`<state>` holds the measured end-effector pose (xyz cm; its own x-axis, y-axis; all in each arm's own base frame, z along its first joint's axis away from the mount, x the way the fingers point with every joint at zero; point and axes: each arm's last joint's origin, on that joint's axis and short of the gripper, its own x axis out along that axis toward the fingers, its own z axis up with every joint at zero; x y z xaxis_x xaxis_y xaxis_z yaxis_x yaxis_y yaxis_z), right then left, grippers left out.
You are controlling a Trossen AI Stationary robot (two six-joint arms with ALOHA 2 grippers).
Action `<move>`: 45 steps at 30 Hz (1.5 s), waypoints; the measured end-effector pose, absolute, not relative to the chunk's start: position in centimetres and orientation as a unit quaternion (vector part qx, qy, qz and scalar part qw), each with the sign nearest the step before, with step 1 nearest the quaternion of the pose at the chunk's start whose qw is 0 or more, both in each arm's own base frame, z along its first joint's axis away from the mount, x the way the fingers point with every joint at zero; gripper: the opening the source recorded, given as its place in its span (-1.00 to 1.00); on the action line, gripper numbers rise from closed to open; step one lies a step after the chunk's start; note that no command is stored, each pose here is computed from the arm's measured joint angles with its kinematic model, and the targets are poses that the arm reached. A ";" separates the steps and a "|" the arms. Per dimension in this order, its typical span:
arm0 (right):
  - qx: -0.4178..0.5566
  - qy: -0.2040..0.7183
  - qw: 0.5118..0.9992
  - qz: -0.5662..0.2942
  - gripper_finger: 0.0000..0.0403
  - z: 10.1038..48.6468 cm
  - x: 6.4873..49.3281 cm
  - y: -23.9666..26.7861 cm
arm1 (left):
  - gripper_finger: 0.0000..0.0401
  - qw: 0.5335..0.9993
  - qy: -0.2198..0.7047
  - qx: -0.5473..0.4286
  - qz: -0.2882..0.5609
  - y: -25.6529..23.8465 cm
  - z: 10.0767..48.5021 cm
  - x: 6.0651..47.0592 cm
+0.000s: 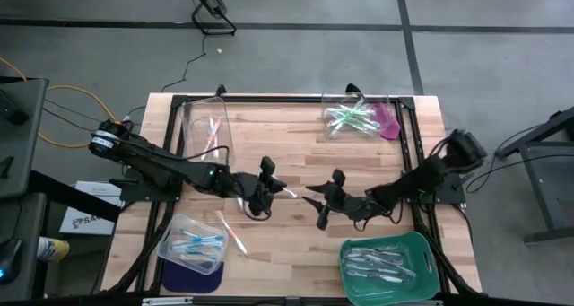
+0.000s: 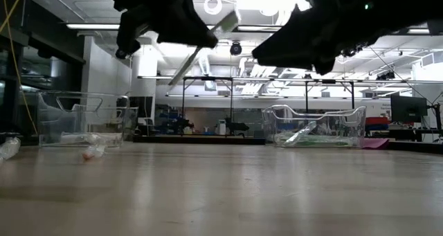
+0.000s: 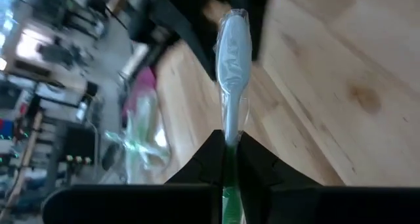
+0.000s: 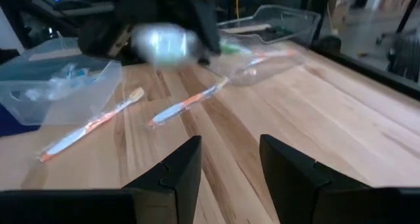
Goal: Pick & Place Toothbrushes
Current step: Put the green toothbrush into the top right transparent bin
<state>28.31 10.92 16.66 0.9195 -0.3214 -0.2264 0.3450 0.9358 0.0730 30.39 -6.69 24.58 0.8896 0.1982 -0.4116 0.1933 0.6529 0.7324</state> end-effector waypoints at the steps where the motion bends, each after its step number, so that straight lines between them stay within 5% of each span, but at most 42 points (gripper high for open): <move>1: 0.047 0.101 0.979 -0.173 -0.27 16.3 28.5 11.0 | -0.92 0.883 0.220 0.414 0.004 -6.5 24.6 30.4; 15: -0.021 0.050 0.984 -0.168 -0.26 15.7 30.3 9.5 | -0.92 0.934 -0.068 0.349 -0.045 -5.9 25.3 28.0; 33: -0.094 -0.028 0.993 -0.070 0.38 19.3 33.5 7.1 | -0.92 0.930 -0.107 0.345 -0.074 -6.1 25.6 27.8; 45: -0.091 -0.041 0.995 -0.025 -0.03 19.5 33.8 6.5 | -0.93 0.926 -0.121 0.345 -0.092 -6.2 25.7 27.7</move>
<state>33.85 6.46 19.46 0.9954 -0.0433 0.0854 0.0581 0.9821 -0.1793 27.72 -6.20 25.69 0.9539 -0.2535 0.1604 0.0866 0.7445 0.6620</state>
